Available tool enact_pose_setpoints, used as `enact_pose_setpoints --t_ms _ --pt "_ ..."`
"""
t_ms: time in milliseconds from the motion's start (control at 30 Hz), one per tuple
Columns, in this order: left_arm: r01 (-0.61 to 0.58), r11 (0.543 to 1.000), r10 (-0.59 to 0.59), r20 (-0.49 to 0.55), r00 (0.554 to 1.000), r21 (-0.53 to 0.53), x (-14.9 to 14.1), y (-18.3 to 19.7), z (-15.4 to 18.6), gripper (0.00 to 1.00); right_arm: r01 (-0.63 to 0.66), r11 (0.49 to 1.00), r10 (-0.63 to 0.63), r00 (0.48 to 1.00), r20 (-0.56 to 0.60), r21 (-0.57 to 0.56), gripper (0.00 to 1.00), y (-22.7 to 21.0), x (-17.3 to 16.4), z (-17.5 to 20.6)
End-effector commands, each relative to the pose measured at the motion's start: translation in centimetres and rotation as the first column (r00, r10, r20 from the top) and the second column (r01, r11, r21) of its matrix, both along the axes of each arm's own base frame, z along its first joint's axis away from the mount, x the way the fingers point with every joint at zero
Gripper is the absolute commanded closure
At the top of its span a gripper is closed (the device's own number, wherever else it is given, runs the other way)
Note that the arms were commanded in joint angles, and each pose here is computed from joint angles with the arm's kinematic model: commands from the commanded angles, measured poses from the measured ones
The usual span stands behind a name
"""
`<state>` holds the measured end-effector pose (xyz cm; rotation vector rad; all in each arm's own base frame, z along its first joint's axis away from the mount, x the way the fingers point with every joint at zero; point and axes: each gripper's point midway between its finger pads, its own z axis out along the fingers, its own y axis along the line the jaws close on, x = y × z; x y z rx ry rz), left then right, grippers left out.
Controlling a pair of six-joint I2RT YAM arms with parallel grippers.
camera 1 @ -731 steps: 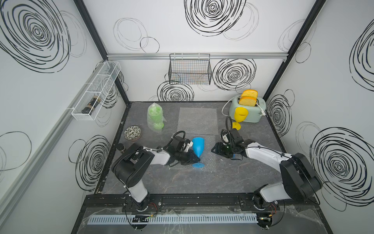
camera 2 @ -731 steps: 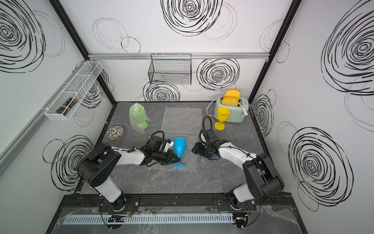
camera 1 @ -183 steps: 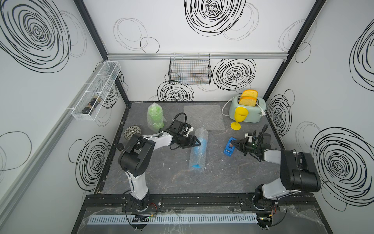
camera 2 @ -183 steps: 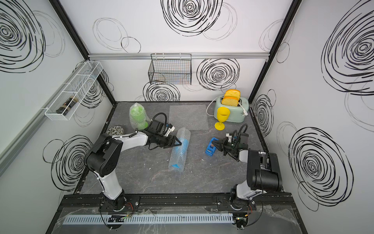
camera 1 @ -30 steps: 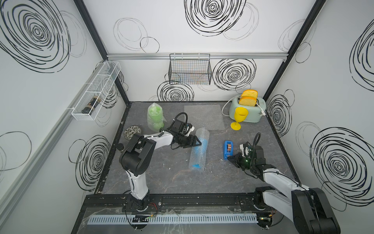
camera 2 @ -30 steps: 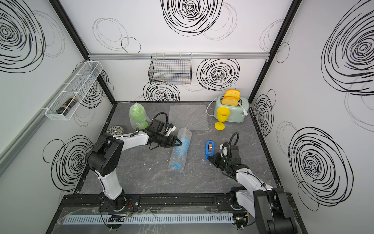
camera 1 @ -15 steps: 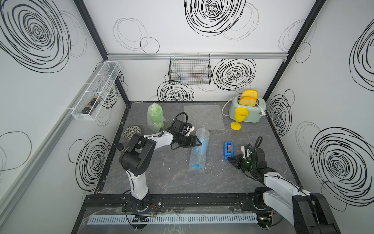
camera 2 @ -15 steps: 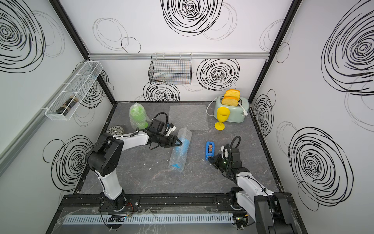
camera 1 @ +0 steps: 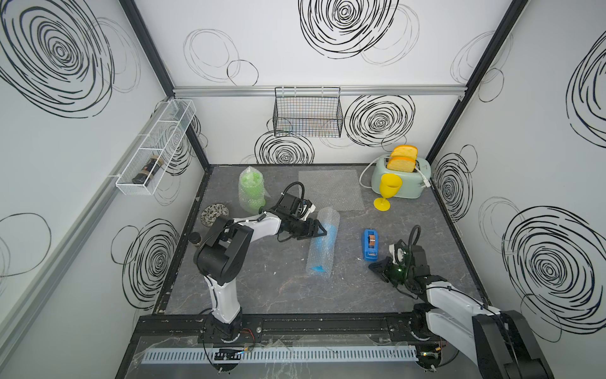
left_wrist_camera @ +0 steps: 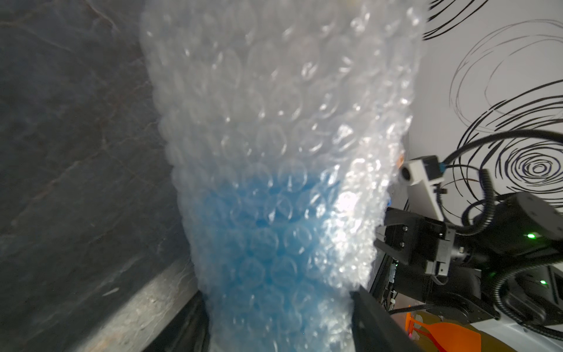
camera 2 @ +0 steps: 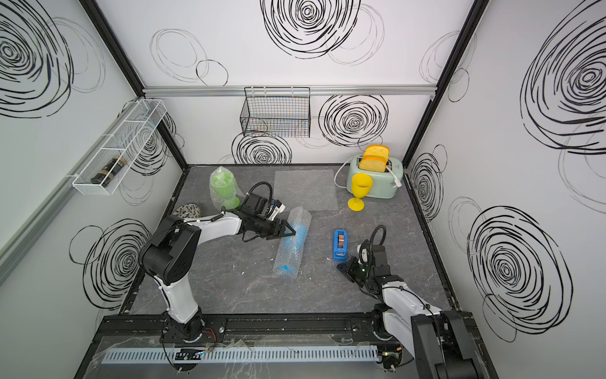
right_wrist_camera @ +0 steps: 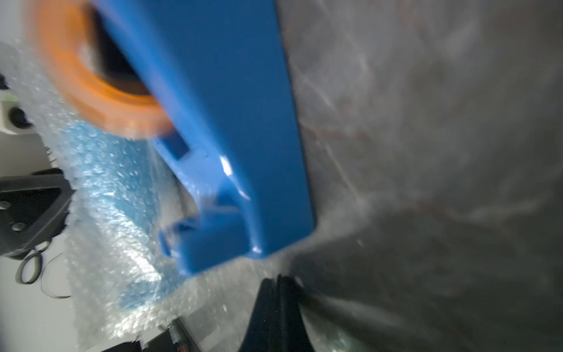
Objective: Wrap wine glasses in bubble wrap
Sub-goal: Tear off the tape using the Tape Cutter.
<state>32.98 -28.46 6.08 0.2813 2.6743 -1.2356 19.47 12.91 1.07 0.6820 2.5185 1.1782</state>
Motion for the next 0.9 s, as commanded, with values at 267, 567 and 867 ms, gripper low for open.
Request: enact_pose_setpoints --t_ms 267,567,867 --pt "-0.017 0.988 0.030 -0.084 0.996 0.154 -1.9 2.2 -4.0 0.30 -0.081 0.996 0.076 0.984 0.161 0.027 1.00 1.1 1.9 6.3" --pt "-0.017 0.989 0.031 -0.092 0.995 0.145 -2.0 2.1 -3.9 0.30 -0.265 0.946 0.157 0.878 0.453 0.185 1.00 6.1 3.9 15.4" --pt "-0.030 0.988 0.047 -0.109 0.993 0.149 -2.1 2.1 -4.4 0.30 -0.296 0.916 0.172 0.899 0.403 0.269 1.00 13.1 6.8 16.8"
